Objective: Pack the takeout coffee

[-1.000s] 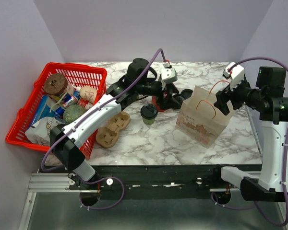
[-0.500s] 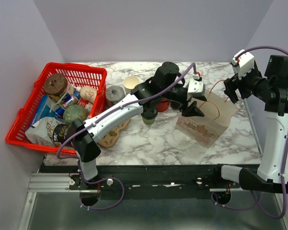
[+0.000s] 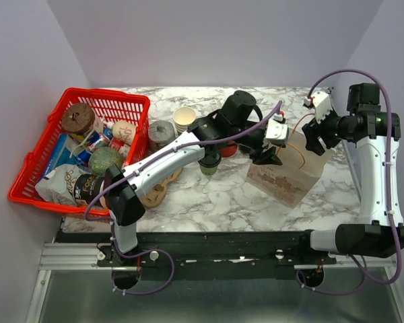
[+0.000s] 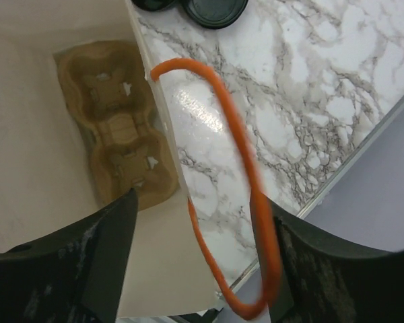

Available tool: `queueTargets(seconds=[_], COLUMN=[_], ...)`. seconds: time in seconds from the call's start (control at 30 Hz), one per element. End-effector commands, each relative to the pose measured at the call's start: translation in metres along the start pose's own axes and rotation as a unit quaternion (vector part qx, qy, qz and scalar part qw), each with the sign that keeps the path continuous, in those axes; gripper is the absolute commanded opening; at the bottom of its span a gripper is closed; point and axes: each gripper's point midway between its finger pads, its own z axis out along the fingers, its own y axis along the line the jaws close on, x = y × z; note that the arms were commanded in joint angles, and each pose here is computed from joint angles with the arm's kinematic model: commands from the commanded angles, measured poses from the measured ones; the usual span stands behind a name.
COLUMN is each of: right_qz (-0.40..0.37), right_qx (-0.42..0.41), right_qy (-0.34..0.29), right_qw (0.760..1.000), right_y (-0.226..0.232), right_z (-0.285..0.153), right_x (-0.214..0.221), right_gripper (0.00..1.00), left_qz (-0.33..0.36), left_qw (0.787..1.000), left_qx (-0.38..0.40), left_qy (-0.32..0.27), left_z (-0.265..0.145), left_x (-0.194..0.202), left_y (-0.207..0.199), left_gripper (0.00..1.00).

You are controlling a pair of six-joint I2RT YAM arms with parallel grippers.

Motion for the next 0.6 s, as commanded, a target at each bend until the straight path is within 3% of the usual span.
queueTargets(seconds=[0.0, 0.23, 0.37, 0.4, 0.57], right_qz=[-0.006, -0.004, -0.020, -0.026, -0.058], right_qx=[-0.039, -0.064, -0.037, -0.028, 0.051], right_qy=[0.034, 0.032, 0.013, 0.008, -0.023], right_qw=[0.999, 0.997, 0.999, 0.999, 0.997], right_y=[0.015, 0.021, 0.013, 0.011, -0.003], right_z=[0.010, 0.010, -0.005, -0.010, -0.028], right_x=[0.022, 0.020, 0.006, 0.004, -0.006], right_gripper=[0.72, 0.43, 0.17, 0.02, 0.01], left_qz=[0.021, 0.028, 0.020, 0.021, -0.019], left_qw=[1.000, 0.999, 0.997, 0.996, 0.992], left_qx=[-0.014, -0.042, -0.073, -0.083, -0.118], left_qy=[0.006, 0.021, 0.034, 0.032, 0.044], left_z=[-0.013, -0.034, -0.055, -0.063, -0.091], left_x=[-0.006, -0.001, 0.009, 0.006, 0.026], left_y=[-0.005, -0.001, 0.005, 0.005, 0.010], left_gripper=[0.63, 0.63, 0.65, 0.66, 0.67])
